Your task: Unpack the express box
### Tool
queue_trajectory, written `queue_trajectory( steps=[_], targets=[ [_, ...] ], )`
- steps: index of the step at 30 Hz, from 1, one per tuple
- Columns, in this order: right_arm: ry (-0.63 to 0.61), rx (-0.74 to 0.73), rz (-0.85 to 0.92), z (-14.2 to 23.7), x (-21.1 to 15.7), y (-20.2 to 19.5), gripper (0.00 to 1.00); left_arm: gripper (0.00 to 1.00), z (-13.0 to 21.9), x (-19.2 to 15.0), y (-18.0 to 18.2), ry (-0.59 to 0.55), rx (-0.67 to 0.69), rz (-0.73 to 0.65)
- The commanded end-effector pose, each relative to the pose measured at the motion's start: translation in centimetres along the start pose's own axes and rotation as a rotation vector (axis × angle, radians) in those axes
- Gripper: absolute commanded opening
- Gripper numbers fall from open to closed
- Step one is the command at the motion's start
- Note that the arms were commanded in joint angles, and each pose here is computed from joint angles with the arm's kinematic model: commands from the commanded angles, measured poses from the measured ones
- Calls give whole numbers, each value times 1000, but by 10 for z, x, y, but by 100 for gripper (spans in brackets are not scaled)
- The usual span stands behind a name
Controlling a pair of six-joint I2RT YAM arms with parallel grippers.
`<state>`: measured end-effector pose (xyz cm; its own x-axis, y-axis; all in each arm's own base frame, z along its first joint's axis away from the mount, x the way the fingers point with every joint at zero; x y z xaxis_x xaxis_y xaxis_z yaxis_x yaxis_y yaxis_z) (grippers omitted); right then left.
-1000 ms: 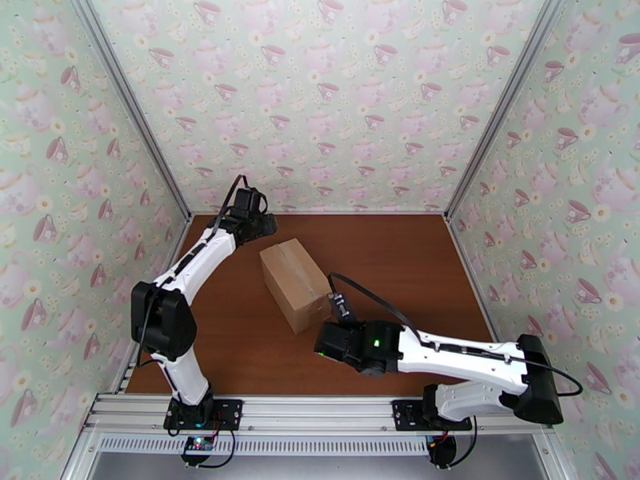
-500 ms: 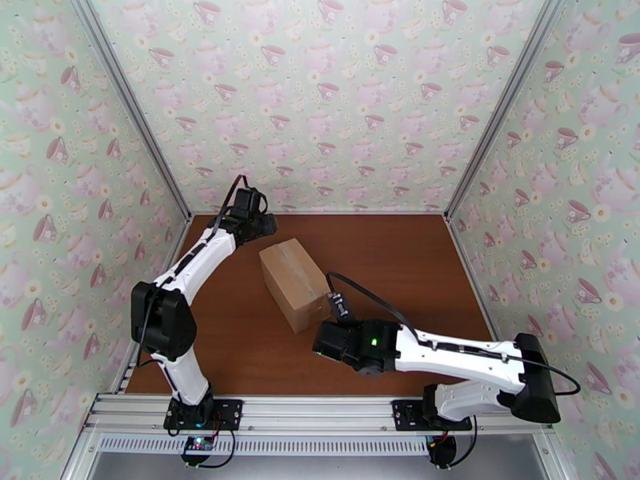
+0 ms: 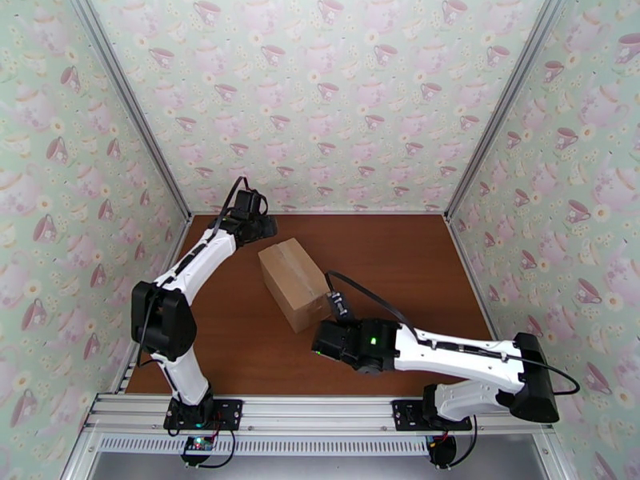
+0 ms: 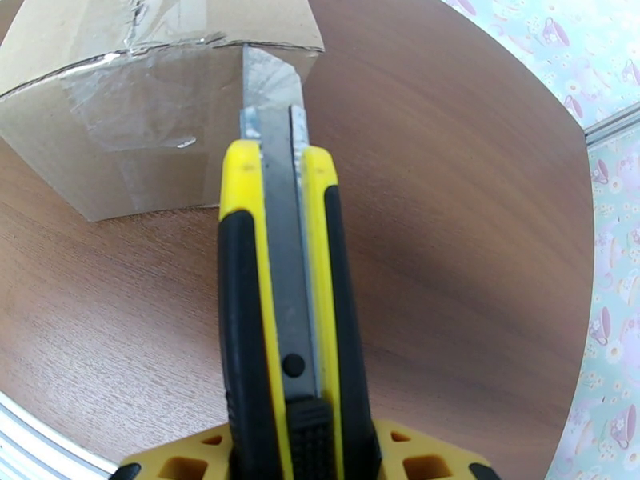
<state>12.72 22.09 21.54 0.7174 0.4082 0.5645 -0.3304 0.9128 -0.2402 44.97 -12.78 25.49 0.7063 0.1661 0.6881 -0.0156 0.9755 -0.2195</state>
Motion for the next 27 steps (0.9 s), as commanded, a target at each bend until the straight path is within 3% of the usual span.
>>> queue_trajectory(
  steps=[1,27],
  targets=[
    [-51,-17,6,5,12,3,0,49,-4,-9,2,29,-23,11],
    [-62,42,-29,9,20,12,0,48,-15,-23,-15,79,-90,10]
  ],
)
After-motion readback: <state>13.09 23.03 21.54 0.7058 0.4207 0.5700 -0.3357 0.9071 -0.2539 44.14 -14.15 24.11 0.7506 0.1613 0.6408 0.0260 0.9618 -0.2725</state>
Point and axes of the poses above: each hand's point on the last joint's axis, 136 mm out from that joint toward the fingers, its own z axis back along the fingers, its own y axis along the line the jaws close on, x = y × z, the point moved 6 cm from there along z, back along the fingers, and after that the axes turned 4 degrees about -z, right-handed, at the moved point
